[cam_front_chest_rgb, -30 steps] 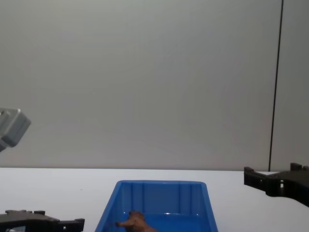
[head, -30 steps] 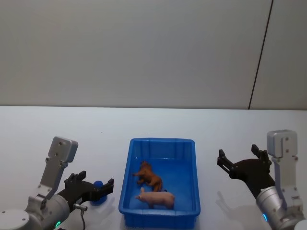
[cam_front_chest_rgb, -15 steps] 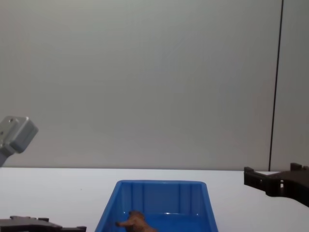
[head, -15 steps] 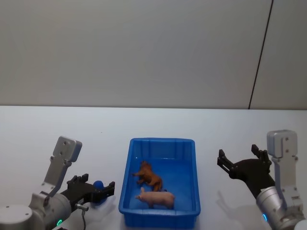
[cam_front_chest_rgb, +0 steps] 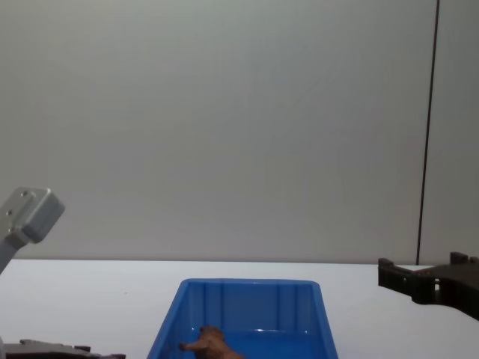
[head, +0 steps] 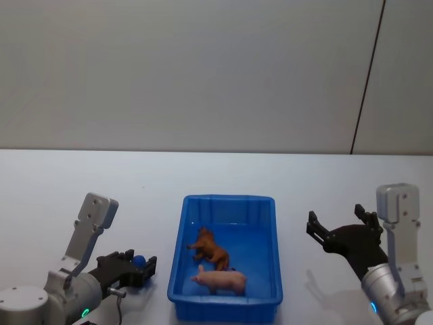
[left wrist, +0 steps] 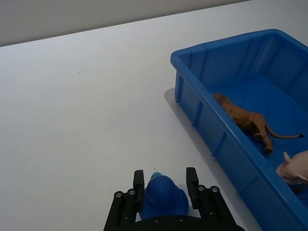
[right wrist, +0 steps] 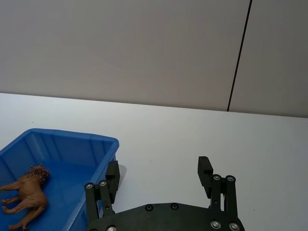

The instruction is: Pick up the two dolls from the table and place them into the box.

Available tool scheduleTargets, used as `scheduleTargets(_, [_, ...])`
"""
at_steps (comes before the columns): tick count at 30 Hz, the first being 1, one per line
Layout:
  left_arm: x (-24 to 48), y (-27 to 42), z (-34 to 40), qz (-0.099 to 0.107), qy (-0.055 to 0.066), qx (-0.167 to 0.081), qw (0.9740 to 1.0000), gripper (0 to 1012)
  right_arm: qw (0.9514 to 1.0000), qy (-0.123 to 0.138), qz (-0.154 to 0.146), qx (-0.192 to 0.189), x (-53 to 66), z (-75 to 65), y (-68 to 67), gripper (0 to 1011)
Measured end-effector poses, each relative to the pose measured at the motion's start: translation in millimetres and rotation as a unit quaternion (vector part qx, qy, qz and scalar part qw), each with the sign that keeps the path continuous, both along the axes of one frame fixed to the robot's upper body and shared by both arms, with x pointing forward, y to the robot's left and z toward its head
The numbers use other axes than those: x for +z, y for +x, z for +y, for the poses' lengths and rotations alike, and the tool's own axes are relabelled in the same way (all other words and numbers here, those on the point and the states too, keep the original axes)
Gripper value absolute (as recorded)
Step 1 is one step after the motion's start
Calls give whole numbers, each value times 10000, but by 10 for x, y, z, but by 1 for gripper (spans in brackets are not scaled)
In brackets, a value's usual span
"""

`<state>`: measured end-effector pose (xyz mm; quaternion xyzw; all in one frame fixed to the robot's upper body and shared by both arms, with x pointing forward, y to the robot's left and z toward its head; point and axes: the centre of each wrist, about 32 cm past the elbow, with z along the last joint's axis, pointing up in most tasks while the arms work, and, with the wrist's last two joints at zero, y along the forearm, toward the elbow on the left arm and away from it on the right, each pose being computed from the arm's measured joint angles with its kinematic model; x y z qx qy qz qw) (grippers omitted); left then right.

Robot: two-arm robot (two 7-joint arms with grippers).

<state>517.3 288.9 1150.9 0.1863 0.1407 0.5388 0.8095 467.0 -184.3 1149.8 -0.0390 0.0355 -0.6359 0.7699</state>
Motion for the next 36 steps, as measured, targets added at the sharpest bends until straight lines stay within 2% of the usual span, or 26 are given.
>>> scheduleTargets(5, [-6, 12, 5, 32, -1, 16, 10000, 442, 10000, 0, 0, 0, 0, 0, 0, 1001])
scheduleTargets(6, [-6, 14, 5, 34, -1, 18, 10000, 381, 10000, 0, 0, 0, 0, 0, 0, 1001])
scheduleTargets(10, [-7, 18, 6, 48, -3, 26, 10000, 288, 10000, 0, 0, 0, 0, 0, 0, 1001])
scheduleTargets(16, [-2, 18, 8, 46, -1, 38, 10000, 242, 10000, 0, 0, 0, 0, 0, 0, 1001])
scheduleTargets(21, [37, 14, 1, -58, 19, 19, 10000, 206, 10000, 0, 0, 0, 0, 0, 0, 1001])
scheduleTargets(28, [166, 12, -27, -360, 91, -73, 9993, 169, 10000, 0, 0, 0, 0, 0, 0, 1001])
scheduleTargets(31, [287, 18, -58, -597, 139, -180, 9980, 145, 10000, 0, 0, 0, 0, 0, 0, 1001])
scheduleTargets(36, [431, 32, -97, -881, 173, -357, 9953, 119, 10000, 0, 0, 0, 0, 0, 0, 1001])
